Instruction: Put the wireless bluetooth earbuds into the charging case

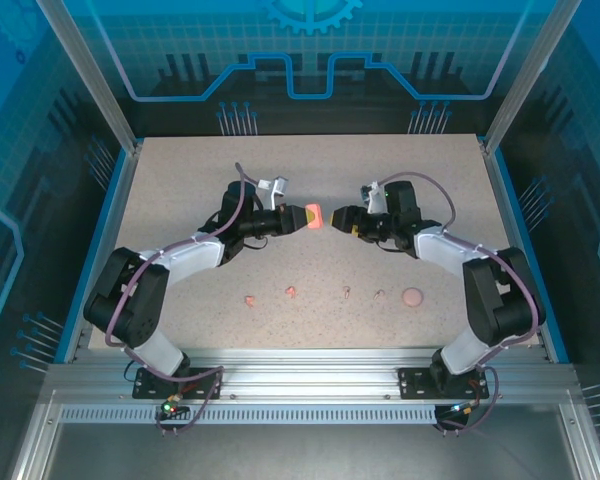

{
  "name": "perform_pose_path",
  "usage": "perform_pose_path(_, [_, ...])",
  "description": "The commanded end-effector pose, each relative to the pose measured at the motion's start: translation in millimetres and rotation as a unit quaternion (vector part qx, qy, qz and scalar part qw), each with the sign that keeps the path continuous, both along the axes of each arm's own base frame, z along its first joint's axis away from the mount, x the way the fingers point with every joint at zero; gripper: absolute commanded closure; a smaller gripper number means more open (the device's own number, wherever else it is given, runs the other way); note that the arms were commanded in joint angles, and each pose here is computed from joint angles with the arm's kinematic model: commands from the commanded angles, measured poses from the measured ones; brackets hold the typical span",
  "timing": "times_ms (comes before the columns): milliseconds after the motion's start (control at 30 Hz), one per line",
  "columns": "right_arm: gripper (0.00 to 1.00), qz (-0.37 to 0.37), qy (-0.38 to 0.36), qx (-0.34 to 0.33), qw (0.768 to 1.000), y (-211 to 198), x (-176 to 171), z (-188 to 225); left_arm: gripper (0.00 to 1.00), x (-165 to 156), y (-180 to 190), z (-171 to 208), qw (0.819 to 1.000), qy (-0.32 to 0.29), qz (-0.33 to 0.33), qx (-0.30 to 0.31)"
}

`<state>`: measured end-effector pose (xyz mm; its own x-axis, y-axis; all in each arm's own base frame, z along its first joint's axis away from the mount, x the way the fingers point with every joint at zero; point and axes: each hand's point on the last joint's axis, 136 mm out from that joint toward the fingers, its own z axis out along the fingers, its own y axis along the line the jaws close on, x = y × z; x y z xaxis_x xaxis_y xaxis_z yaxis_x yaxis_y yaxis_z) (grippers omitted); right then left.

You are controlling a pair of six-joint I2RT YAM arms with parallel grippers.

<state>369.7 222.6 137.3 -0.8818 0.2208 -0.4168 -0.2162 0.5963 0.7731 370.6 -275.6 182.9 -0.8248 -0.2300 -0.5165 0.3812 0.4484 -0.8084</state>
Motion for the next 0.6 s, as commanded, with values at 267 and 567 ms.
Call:
perform_pose_path(267, [0.47, 0.062, -0.022, 0.066, 0.996, 27, -3, 26, 1.00, -2, -2, 31, 0.999, -0.043, -0.007, -0.030])
perform_pose_path(567, [0.52, 0.066, -0.022, 0.080, 0.994, 39, 6, 25, 1.00, -3, -1, 32, 0.999, -0.042, -0.006, -0.035])
